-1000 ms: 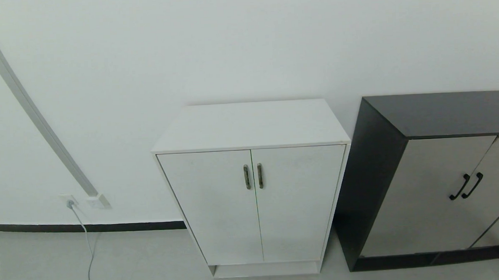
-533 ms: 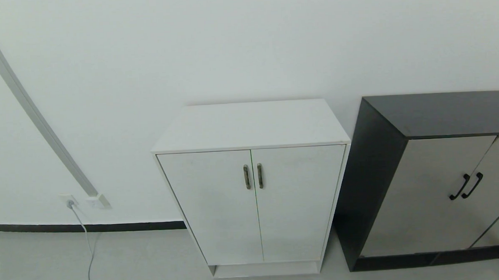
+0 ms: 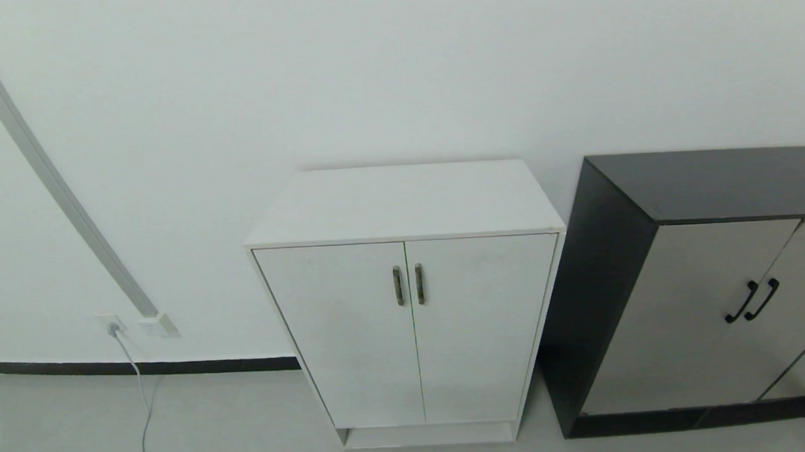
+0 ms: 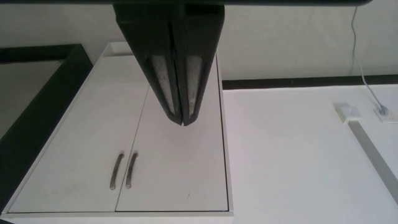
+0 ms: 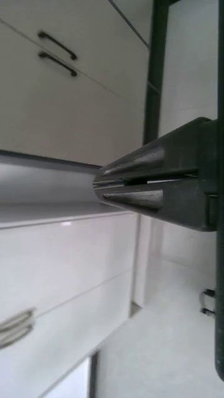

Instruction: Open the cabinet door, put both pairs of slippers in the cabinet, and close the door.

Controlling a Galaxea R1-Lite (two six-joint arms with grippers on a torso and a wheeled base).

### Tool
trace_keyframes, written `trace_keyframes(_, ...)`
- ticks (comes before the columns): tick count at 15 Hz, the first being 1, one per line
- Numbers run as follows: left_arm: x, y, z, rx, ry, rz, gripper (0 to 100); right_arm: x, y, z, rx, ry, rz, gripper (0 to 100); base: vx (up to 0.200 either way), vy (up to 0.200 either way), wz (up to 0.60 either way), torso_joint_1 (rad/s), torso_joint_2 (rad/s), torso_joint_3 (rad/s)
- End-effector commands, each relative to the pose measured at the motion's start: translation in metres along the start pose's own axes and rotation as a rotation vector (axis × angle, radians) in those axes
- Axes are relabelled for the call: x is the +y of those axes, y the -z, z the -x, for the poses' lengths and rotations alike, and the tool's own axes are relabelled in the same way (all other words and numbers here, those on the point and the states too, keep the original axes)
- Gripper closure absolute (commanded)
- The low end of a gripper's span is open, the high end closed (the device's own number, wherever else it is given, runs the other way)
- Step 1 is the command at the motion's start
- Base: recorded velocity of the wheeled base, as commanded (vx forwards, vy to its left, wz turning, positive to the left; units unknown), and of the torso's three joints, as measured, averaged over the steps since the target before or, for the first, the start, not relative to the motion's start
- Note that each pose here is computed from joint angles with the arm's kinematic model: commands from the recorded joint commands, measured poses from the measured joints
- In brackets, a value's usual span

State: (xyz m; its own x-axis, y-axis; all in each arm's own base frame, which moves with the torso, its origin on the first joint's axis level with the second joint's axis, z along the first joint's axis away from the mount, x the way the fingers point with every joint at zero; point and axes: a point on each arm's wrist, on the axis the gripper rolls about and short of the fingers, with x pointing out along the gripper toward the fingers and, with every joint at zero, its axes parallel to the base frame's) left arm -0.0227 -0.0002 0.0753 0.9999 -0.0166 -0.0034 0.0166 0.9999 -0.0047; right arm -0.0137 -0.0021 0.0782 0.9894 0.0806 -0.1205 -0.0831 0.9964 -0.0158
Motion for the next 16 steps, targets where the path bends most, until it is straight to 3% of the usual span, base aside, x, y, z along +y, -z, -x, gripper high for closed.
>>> trace_keyframes(1,0.000,0.000,0.000,0.000,0.000,0.000,100,0.000,0.001,0.001,-0.018,0.005,-0.003,100,0.000,0.000,0.00,0.000,0.00,0.000)
trace_keyframes(4,0.000,0.000,0.000,0.000,0.000,0.000,100,0.000,0.001,0.001,-0.017,0.000,-0.006,100,0.000,0.000,0.00,0.000,0.00,0.000)
trace_keyframes(6,0.000,0.000,0.000,0.000,0.000,0.001,100,0.002,0.001,0.001,-0.019,-0.083,-0.034,100,0.000,0.000,0.00,0.000,0.00,0.000)
trace_keyframes(9,0.000,0.000,0.000,0.000,0.000,0.000,100,0.002,0.001,0.000,-0.006,-0.063,-0.027,100,0.000,0.000,0.00,0.000,0.00,0.000)
trace_keyframes(10,0.000,0.000,0.000,0.000,0.002,0.000,100,0.002,0.000,-0.002,0.031,0.027,-0.024,100,0.000,0.000,0.00,0.000,0.00,0.000)
trace_keyframes(14,0.000,0.000,0.000,0.000,0.002,0.000,100,0.004,0.004,0.009,-0.117,0.058,-0.013,100,0.000,0.000,0.00,0.000,0.00,0.000)
trace_keyframes(16,0.000,0.000,0.000,0.000,0.000,0.000,100,0.003,0.003,0.009,-0.119,0.072,-0.042,100,0.000,0.000,0.00,0.000,0.00,0.000)
